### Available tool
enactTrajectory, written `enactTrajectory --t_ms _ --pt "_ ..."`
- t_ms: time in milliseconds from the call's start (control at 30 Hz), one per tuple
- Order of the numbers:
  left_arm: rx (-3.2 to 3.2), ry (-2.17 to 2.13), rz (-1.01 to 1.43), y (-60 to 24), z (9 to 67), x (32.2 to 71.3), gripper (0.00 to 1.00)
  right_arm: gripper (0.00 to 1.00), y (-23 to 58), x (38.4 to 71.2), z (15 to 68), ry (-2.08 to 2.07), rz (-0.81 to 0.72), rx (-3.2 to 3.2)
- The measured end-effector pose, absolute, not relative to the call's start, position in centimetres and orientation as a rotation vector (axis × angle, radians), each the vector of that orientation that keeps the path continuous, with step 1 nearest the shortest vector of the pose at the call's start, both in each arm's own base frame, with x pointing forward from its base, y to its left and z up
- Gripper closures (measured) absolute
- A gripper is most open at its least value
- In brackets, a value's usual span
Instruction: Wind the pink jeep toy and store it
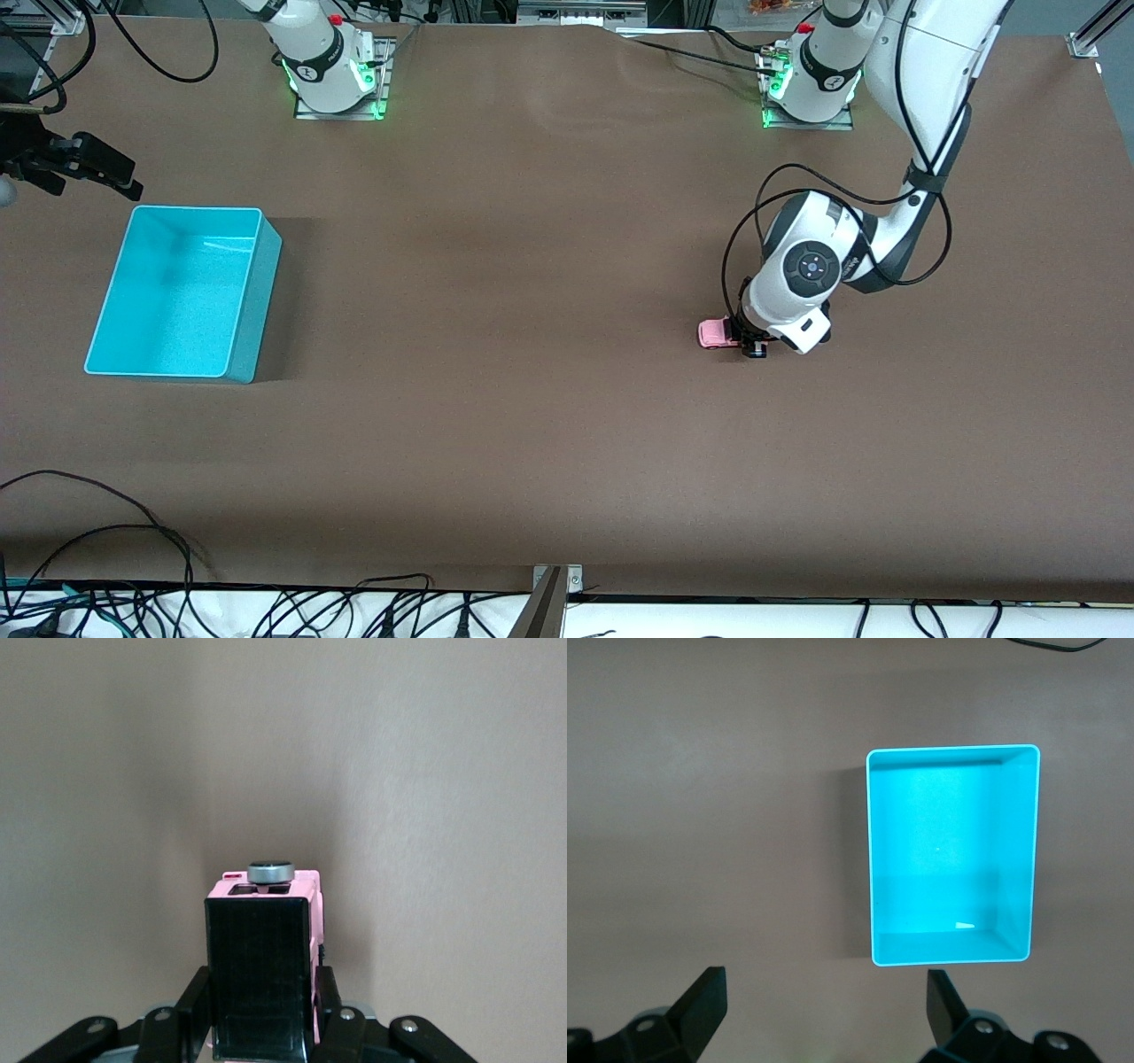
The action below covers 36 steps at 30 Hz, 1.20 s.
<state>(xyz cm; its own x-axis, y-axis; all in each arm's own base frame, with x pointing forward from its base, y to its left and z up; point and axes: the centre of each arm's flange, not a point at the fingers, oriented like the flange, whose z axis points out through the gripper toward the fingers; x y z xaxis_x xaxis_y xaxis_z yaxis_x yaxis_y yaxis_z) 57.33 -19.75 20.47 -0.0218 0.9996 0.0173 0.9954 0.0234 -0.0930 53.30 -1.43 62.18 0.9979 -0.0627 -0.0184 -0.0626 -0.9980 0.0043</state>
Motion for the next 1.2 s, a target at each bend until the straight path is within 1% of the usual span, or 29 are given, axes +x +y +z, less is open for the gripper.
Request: enactTrajectory --t_ms 267,400,667,1000,1200 --pt "-2.135 -2.171 0.101 -14.9 20.4 58.4 0.50 0.00 -1.3 53.2 62.1 -0.096 -0.038 3.136" --pt "-2.133 -2.153 0.070 -13.5 20.4 58.7 0.50 0.00 -1.3 53.2 62.1 -0.096 -0.041 3.136" --pt "-2.104 -2.115 -0.012 -6.7 20.1 59.6 0.50 0.00 -1.3 53.2 62.1 -0.095 -0.043 3.136" --pt "-2.089 -2.096 -0.046 -0.3 20.0 60.0 0.50 0.00 -0.6 53.2 62.2 -0.076 -0.042 3.136" --pt "-2.111 -2.080 -0.040 2.2 20.0 60.0 0.50 0.00 -0.4 53.2 62.2 -0.070 -0.042 3.136"
